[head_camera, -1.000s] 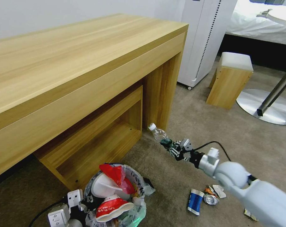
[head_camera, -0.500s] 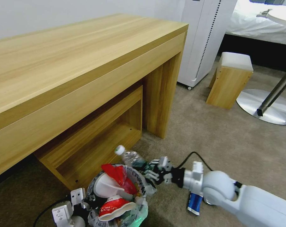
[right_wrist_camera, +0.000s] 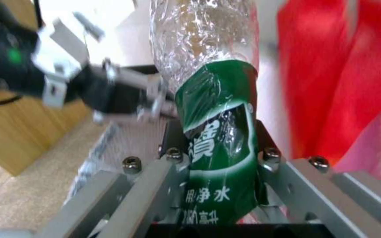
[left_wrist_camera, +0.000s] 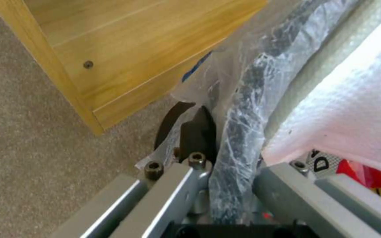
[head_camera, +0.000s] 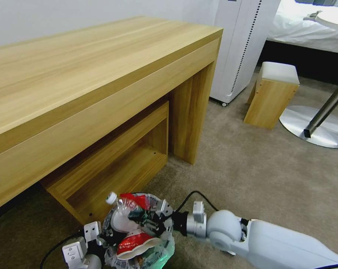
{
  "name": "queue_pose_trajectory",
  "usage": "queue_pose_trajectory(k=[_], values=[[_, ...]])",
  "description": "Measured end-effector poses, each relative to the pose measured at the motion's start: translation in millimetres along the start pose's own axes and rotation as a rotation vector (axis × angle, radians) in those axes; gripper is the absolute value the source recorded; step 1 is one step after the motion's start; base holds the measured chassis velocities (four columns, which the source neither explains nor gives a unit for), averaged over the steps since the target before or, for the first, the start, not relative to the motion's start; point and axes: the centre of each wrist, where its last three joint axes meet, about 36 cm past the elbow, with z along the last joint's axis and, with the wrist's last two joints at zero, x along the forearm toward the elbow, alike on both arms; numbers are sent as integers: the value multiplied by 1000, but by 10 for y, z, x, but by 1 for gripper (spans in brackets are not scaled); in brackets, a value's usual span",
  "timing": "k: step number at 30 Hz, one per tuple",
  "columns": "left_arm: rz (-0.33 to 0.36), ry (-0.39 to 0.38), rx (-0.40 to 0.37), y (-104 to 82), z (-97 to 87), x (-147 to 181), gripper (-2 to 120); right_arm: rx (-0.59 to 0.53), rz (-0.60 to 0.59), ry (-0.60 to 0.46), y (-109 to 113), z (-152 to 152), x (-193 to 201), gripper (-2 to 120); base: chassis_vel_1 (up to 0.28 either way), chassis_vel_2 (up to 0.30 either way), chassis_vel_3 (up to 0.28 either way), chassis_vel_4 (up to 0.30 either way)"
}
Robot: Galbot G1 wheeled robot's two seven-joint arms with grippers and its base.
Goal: Pick up the trash bin and place the garbage on the floor into it.
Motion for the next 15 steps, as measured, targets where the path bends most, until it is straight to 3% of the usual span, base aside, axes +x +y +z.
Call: queue_pose_trajectory(k=[7, 15], values=[[5, -3, -4, -12, -2, 33, 0, -21, 26, 35, 49, 130, -78, 14, 0, 0, 0, 0], [2, -8, -8, -8, -9, 42, 0, 38, 49, 46, -8, 80, -60, 40, 0, 0, 0, 0]])
